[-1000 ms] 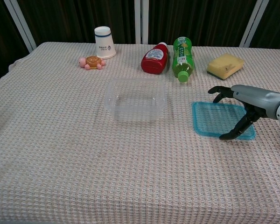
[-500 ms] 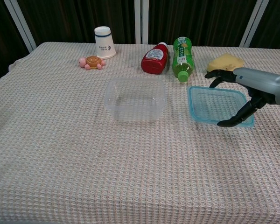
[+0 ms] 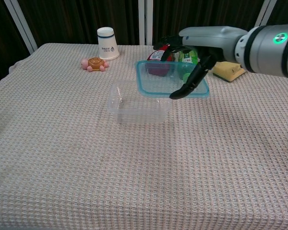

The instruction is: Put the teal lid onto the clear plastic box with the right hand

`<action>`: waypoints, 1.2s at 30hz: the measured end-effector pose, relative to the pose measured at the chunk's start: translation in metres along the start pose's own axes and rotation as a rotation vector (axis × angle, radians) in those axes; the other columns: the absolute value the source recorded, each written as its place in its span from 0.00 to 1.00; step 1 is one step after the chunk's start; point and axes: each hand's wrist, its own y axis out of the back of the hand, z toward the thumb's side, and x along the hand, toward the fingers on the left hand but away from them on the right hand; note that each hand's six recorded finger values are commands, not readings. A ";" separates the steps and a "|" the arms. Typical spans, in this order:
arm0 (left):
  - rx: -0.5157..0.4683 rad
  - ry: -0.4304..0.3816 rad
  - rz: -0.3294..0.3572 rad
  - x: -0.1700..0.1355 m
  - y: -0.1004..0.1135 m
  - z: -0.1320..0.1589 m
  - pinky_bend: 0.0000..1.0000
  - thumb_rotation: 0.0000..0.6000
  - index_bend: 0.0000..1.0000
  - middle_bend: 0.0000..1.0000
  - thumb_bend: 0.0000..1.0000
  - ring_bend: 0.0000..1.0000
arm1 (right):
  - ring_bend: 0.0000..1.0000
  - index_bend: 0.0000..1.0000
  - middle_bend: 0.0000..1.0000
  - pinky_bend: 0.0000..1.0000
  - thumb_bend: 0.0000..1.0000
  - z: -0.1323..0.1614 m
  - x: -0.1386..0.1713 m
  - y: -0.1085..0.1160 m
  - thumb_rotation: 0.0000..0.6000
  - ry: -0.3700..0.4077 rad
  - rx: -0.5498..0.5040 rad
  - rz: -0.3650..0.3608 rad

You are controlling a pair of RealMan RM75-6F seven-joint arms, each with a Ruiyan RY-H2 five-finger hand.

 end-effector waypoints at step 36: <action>-0.041 -0.003 -0.013 0.005 -0.012 -0.013 0.00 1.00 0.15 0.06 0.00 0.00 | 0.00 0.08 0.34 0.00 0.22 0.047 -0.060 -0.044 1.00 -0.120 0.035 0.021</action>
